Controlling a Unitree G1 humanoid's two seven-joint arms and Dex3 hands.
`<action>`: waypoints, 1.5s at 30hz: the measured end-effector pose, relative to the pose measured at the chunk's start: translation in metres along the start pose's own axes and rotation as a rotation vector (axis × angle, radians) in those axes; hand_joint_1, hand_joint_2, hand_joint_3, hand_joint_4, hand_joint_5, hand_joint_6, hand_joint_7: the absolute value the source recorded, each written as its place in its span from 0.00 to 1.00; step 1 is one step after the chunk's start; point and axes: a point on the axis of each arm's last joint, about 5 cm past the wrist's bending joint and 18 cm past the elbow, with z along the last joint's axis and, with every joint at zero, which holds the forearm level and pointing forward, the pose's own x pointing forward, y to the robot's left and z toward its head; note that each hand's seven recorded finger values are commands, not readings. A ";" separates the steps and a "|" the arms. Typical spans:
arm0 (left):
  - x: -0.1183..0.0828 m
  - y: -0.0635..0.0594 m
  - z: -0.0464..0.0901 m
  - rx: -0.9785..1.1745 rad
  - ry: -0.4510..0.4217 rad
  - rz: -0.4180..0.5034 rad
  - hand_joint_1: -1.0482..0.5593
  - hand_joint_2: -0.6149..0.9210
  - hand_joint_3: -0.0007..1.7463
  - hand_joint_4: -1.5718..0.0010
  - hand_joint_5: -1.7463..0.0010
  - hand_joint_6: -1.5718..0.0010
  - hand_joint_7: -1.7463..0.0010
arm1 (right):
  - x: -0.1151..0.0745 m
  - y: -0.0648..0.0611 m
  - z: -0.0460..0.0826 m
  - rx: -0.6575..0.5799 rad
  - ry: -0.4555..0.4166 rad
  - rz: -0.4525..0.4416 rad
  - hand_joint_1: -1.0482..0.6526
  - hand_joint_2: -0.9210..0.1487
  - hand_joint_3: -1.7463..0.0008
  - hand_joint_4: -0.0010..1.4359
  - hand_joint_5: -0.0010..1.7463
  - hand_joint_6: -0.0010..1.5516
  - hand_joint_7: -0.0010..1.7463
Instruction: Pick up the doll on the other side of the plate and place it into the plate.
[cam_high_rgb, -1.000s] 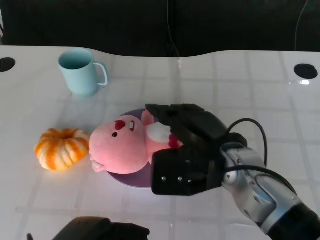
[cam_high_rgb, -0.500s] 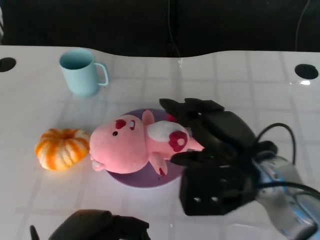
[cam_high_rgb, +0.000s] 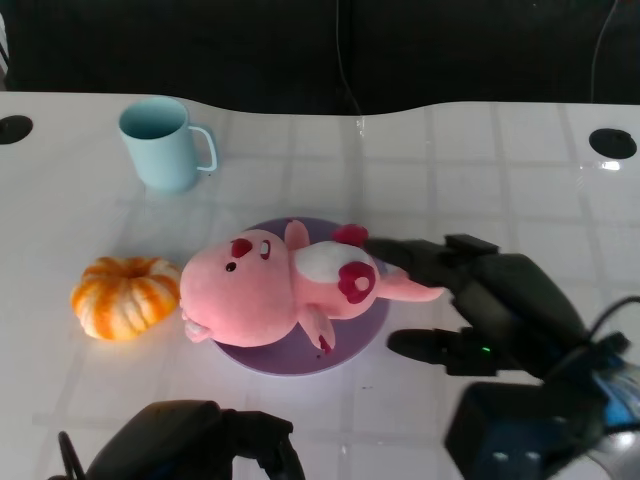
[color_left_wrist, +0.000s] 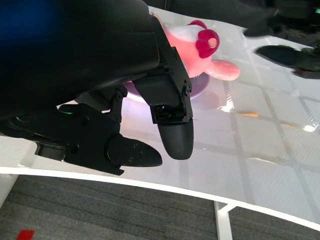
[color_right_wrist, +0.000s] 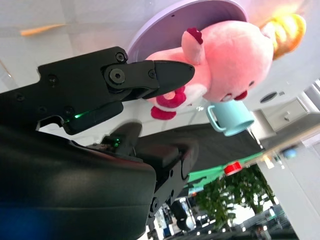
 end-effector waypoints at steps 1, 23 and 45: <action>0.000 0.000 0.001 0.000 -0.001 0.001 0.54 1.00 0.16 0.56 0.17 0.49 0.51 | -0.004 -0.001 -0.001 0.003 -0.002 -0.008 0.42 0.00 0.89 0.44 0.60 0.49 0.18; -0.004 0.007 0.003 -0.006 -0.011 0.011 0.53 1.00 0.18 0.58 0.12 0.52 0.47 | -0.092 -0.029 0.005 0.152 0.144 -0.013 0.67 0.57 0.23 0.65 0.92 0.62 0.57; -0.005 0.011 -0.002 -0.018 -0.018 0.004 0.55 1.00 0.18 0.59 0.10 0.53 0.45 | -0.081 -0.018 -0.008 0.118 0.252 0.027 0.63 0.55 0.27 0.61 1.00 0.53 0.76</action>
